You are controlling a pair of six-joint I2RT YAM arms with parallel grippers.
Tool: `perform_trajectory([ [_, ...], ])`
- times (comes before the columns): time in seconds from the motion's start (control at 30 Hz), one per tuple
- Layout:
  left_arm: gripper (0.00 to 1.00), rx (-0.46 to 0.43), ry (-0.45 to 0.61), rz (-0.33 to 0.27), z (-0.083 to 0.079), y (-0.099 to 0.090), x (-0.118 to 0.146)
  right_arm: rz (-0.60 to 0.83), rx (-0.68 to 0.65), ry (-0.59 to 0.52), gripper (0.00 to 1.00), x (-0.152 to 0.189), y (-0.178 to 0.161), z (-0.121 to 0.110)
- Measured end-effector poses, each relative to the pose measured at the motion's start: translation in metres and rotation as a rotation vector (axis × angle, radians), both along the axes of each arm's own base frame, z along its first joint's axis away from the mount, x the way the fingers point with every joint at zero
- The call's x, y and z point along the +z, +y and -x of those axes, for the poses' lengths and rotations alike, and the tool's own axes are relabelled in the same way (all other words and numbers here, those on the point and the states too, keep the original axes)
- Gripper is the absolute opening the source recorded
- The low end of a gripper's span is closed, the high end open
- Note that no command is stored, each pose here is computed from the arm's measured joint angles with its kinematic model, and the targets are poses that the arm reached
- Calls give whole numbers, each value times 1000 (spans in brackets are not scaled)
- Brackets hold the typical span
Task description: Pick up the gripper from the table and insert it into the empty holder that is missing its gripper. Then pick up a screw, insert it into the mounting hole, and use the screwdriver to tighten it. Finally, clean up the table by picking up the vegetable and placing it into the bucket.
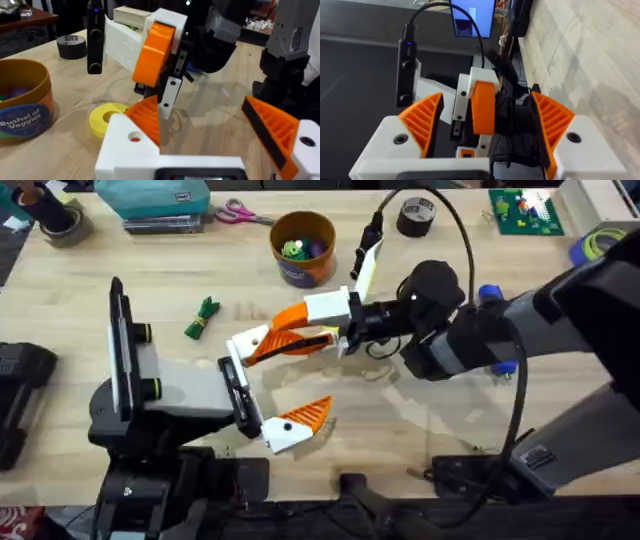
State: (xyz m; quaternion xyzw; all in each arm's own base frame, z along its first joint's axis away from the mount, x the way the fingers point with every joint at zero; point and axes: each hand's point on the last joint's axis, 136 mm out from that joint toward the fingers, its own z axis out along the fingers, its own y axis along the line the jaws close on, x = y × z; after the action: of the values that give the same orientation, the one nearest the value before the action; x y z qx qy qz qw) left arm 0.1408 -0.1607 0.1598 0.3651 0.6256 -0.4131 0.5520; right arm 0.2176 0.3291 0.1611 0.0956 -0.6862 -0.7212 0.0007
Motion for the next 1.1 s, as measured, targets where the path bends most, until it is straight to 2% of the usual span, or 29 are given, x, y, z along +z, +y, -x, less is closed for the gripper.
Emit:
perform_trajectory([
  [0.4, 986, 0, 0, 0, 0, 0, 0, 7, -25, -6, 994, 2, -20, -16],
  [0.77, 985, 0, 0, 0, 0, 0, 0, 106, -138, 52, 995, 12, -78, -42],
  [1.1, 985, 0, 0, 0, 0, 0, 0, 269, -213, 95, 997, 23, -125, -34],
])
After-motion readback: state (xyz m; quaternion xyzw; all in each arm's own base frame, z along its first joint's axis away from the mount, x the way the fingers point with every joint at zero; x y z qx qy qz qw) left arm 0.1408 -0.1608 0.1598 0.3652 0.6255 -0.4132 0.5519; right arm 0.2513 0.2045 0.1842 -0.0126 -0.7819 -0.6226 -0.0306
